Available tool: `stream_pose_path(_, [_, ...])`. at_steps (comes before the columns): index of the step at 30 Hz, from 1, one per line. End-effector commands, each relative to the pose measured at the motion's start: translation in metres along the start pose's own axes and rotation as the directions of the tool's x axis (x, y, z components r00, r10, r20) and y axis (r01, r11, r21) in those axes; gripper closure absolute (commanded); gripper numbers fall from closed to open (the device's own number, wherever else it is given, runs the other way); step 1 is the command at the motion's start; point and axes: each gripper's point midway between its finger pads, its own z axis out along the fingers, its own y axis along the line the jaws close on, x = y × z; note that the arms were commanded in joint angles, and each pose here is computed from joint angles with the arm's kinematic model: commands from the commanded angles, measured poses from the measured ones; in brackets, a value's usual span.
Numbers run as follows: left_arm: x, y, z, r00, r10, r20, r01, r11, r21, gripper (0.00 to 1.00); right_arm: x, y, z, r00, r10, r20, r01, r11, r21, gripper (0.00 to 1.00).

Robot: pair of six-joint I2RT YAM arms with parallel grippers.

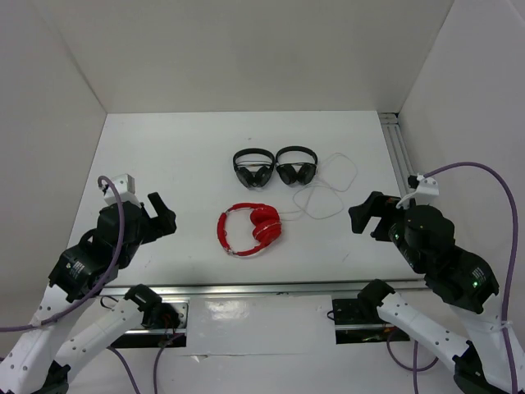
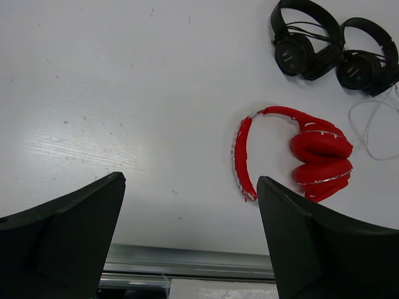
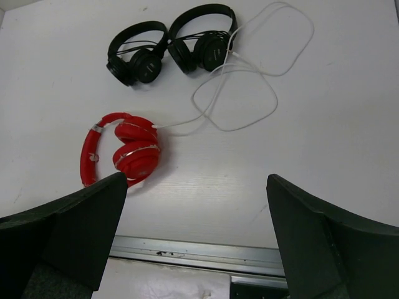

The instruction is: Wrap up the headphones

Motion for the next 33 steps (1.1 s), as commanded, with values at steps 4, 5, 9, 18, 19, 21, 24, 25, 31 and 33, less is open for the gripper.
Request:
stream_pose_path(4, [-0.003, -0.004, 0.002, 1.000, -0.013, 0.022, 0.012, 1.000, 0.021, 0.00, -0.008, 0.000, -0.008, 0.999, 0.021, 0.041, -0.020, 1.000, -0.019, 0.00])
stream_pose_path(5, [-0.001, -0.009, 0.003, 1.000, -0.001, 0.006, 0.001, 0.999, 0.039, 0.00, -0.013, 0.001, -0.011, 0.997, 0.034, 0.063, -0.031, 0.999, -0.034, 0.00])
stream_pose_path(9, [0.010, -0.044, 0.009, 0.993, 0.101, -0.068, -0.086, 0.976, 0.201, 0.00, 0.001, 0.002, -0.002, 0.999, 0.023, 0.033, -0.021, 0.999, -0.041, 0.00])
stream_pose_path(18, [0.082, -0.088, 0.081, 0.943, 0.004, -0.333, 0.067, 0.977, 0.203, 0.00, 0.015, 0.018, 0.008, 1.000, -0.005, -0.012, 0.004, 0.993, -0.114, 0.00])
stream_pose_path(19, [0.081, -0.095, 0.089, 0.946, -0.006, -0.325, 0.077, 0.975, 0.207, 0.00, 0.016, 0.019, 0.007, 1.000, -0.015, -0.018, 0.013, 0.992, -0.126, 0.00])
stream_pose_path(21, [0.097, -0.096, 0.101, 0.935, -0.010, -0.354, 0.068, 0.986, 0.151, 0.00, 0.016, 0.023, 0.009, 0.999, -0.024, -0.022, 0.021, 0.990, -0.138, 0.00])
stream_pose_path(24, [0.122, -0.098, 0.120, 0.926, 0.001, -0.377, 0.016, 0.999, 0.041, 0.00, 0.019, 0.024, 0.010, 0.999, -0.024, -0.024, 0.020, 0.989, -0.149, 0.00])
stream_pose_path(25, [0.135, -0.096, 0.130, 0.921, 0.019, -0.390, -0.019, 1.000, 0.004, 0.00, 0.020, 0.025, 0.010, 0.999, -0.025, -0.029, 0.020, 0.987, -0.156, 0.00])
stream_pose_path(31, [0.163, -0.095, 0.157, 0.911, 0.035, -0.410, -0.087, 0.990, -0.108, 0.00, 0.018, 0.027, 0.008, 0.999, -0.031, -0.025, 0.026, 0.985, -0.170, 0.00])
stream_pose_path(33, [0.172, -0.088, 0.166, 0.903, 0.037, -0.428, -0.105, 0.985, -0.135, 0.00, 0.018, 0.027, 0.008, 0.999, -0.040, -0.024, 0.035, 0.985, -0.170, 0.00])
